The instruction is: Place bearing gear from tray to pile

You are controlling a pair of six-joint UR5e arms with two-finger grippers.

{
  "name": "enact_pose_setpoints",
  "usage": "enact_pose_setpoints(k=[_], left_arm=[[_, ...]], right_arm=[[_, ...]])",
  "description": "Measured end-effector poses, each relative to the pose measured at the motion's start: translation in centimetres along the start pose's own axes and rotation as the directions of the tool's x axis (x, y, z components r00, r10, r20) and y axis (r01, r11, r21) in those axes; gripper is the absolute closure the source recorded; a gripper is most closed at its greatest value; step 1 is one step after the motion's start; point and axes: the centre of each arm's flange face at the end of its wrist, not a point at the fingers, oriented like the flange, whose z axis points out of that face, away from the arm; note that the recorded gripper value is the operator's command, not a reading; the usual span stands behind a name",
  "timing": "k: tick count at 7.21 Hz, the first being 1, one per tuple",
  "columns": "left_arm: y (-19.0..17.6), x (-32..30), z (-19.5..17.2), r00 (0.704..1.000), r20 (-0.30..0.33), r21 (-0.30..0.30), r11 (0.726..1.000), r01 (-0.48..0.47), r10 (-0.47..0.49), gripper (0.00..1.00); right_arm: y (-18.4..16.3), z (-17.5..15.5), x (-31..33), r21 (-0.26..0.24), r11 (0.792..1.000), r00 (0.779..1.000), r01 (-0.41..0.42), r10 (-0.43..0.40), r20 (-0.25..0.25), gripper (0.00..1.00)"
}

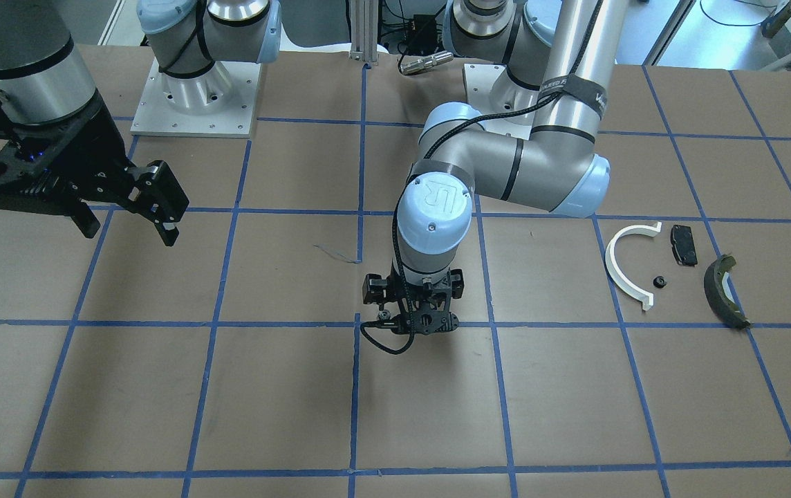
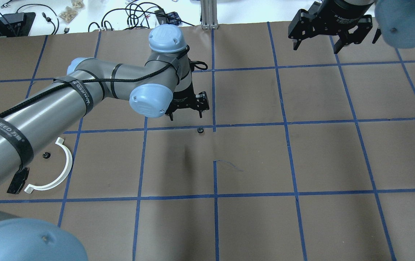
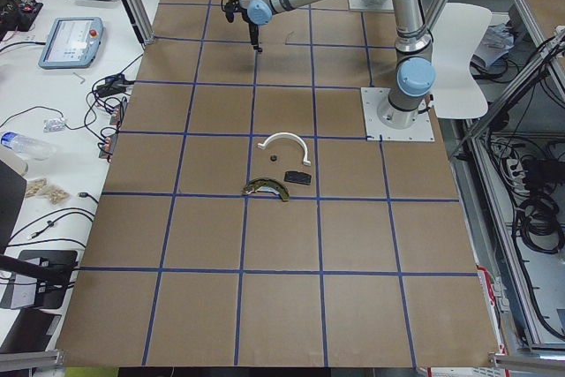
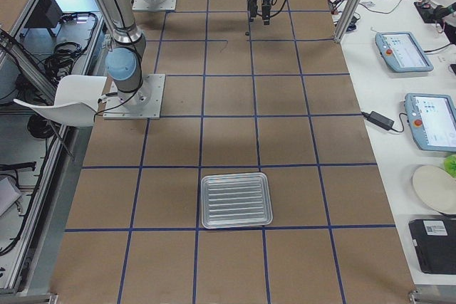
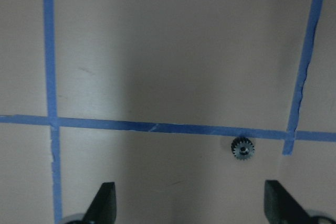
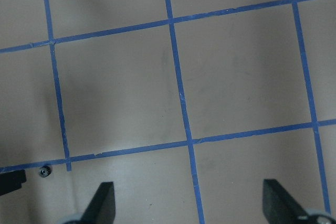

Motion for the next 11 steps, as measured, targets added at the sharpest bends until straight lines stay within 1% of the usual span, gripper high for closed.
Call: enact_pose_setpoints(k=[2, 4, 5, 6, 7, 8, 10, 11], left_arm=[[-0.3, 1.0, 2.4, 1.000, -0.023, 0.003, 1.000, -0.004, 0.004, 0.00], [-0.2, 1.9, 4.5, 1.000, -0.019, -0.008, 1.000, -0.016, 0.016, 0.05], [0.0, 2.1, 5.3, 1.000, -0.016, -0.019, 1.000, -0.016, 0.016, 0.06], [0.2, 2.2, 5.9, 1.000, -0.011, -0.030, 0.999, -0.011, 0.011, 0.14], [0.5, 2.1, 6.5, 1.000, -0.006, -0.039, 0.999, -0.008, 0.008, 0.26], [0.6, 2.1, 6.7, 1.000, -0.004, -0.044, 0.999, -0.008, 0.007, 0.36], [0.6, 2.1, 7.0, 1.000, -0.002, -0.047, 0.999, -0.007, 0.007, 0.36], [0.5, 2.2, 7.1, 1.000, -0.002, -0.048, 0.999, -0.007, 0.007, 0.39]], right_arm=[[0.2, 0.4, 0.0, -0.016, 1.000, 1.000, -0.025, 0.025, -0.003, 0.00], [0.2, 0.3, -0.1, -0.025, 0.999, 0.999, -0.038, 0.037, -0.003, 0.00], [0.2, 0.4, -0.1, -0.032, 0.998, 0.998, -0.062, 0.062, -0.003, 0.00], [0.3, 0.4, -0.1, -0.040, 0.995, 0.996, -0.090, 0.089, -0.009, 0.00], [0.4, 0.5, -0.1, -0.047, 0.993, 0.994, -0.112, 0.112, -0.014, 0.00], [0.5, 0.4, -0.1, -0.050, 0.990, 0.992, -0.129, 0.128, -0.022, 0.00], [1.1, 0.5, -0.7, -0.061, 0.991, 0.991, -0.120, 0.117, -0.061, 0.00], [1.3, 0.6, -1.2, -0.063, 0.993, 0.992, -0.103, 0.099, -0.074, 0.00]])
